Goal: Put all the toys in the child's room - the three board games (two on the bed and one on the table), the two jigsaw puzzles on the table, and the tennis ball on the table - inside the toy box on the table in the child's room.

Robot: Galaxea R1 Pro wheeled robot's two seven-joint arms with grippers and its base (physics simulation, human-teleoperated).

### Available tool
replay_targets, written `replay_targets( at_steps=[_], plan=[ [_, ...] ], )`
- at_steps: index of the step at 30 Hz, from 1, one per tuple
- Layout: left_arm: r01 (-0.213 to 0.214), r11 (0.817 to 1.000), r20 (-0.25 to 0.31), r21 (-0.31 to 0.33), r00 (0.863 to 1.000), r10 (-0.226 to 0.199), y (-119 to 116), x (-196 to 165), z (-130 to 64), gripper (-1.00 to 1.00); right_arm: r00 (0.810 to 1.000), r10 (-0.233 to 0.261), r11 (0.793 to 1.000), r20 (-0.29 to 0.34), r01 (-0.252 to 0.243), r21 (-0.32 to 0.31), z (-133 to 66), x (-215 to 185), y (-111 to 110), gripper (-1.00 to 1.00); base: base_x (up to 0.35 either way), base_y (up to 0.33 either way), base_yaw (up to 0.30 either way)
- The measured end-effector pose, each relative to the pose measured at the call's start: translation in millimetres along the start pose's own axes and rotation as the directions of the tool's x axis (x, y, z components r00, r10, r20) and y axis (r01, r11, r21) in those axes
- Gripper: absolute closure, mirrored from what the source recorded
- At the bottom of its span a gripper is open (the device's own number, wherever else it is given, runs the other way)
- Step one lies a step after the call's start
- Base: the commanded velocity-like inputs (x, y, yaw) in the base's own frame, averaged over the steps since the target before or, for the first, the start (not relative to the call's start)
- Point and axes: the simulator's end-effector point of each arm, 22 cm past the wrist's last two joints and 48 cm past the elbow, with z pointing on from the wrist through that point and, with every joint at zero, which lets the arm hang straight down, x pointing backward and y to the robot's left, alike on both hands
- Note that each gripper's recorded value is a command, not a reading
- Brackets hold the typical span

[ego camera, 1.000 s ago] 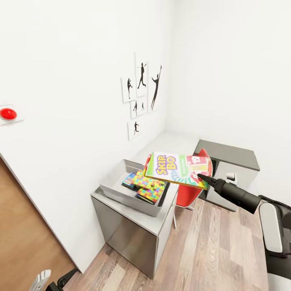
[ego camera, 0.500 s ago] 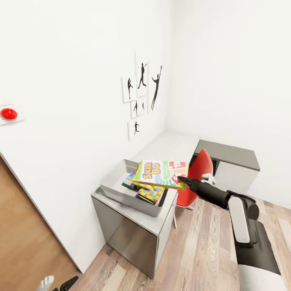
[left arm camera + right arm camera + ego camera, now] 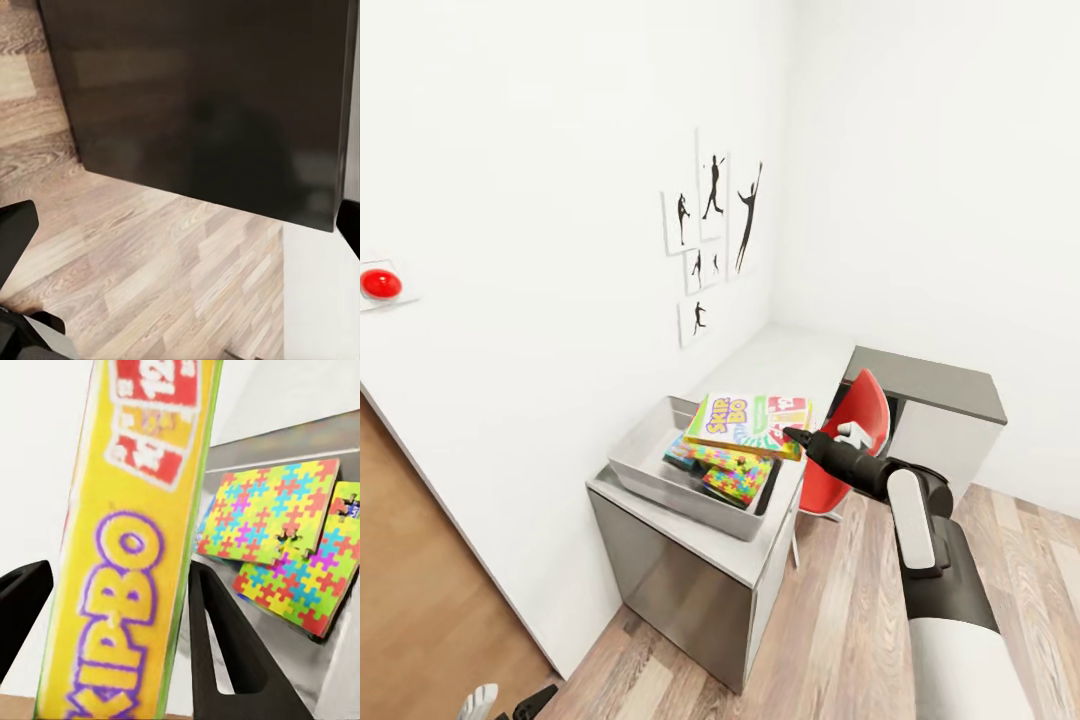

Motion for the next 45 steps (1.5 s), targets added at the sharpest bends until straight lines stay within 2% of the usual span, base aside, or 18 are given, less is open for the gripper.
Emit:
replay_targets(
  at_steps=[18,23,32,45],
  plan=[
    [0.004,1.0,-0.006,0.002,1.0,-0.004,-0.6,3.9,2.2,-1.0,0.998,0.055,0.998,-0.022,-0.055,0.016,38.8,24.9,-6.2,1.0,0.145,0.114,0.0],
    [-0.009,1.0,-0.011,-0.008,1.0,0.009,1.2,5.7,2.8,-1.0,0.996,0.076,0.997,-0.05,-0.075,0.029,50.1,36.2,-13.1,1.0,0.024,0.019,0.0],
    [-0.032,0.999,-0.018,-0.021,0.999,0.032,2.6,6.8,4.5,-1.0,0.994,0.087,0.996,-0.066,-0.085,0.039,55.4,43.9,-17.9,1.0,0.007,0.006,0.0],
    [-0.039,0.999,-0.019,-0.021,0.999,0.038,1.5,6.5,5.8,-1.0,0.993,0.095,0.995,-0.072,-0.092,0.043,56.4,46.7,-20.9,1.0,0.001,0.001,0.0]
  ],
)
